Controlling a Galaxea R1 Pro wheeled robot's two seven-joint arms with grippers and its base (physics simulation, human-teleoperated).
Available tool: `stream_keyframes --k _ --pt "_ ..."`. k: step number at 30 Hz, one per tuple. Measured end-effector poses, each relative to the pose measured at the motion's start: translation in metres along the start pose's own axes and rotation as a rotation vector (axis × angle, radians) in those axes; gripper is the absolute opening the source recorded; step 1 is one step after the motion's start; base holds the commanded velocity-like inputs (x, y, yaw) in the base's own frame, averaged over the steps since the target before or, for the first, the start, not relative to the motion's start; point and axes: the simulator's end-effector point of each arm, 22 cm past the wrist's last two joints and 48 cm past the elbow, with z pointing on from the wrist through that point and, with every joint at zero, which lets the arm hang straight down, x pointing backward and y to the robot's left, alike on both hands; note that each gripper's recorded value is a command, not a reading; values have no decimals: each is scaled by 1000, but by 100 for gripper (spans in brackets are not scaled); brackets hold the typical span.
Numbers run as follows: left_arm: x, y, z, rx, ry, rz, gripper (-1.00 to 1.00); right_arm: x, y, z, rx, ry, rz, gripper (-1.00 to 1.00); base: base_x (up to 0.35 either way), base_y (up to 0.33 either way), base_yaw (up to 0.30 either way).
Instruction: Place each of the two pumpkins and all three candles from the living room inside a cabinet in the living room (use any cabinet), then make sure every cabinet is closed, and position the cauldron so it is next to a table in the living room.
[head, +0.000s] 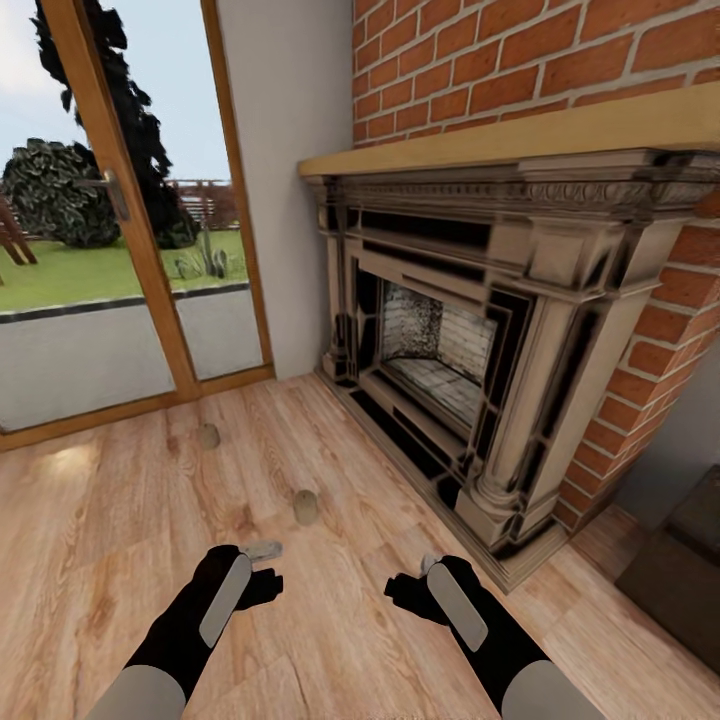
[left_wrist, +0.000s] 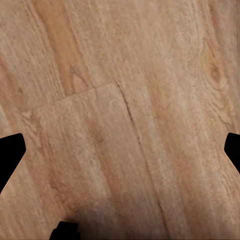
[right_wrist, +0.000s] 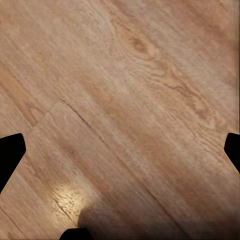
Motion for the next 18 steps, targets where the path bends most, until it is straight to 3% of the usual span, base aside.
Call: stream_keyframes --k 18 --pt "11 1 12 -4 32 1 100 7 -5 10 10 21 8 100 0 0 -143"
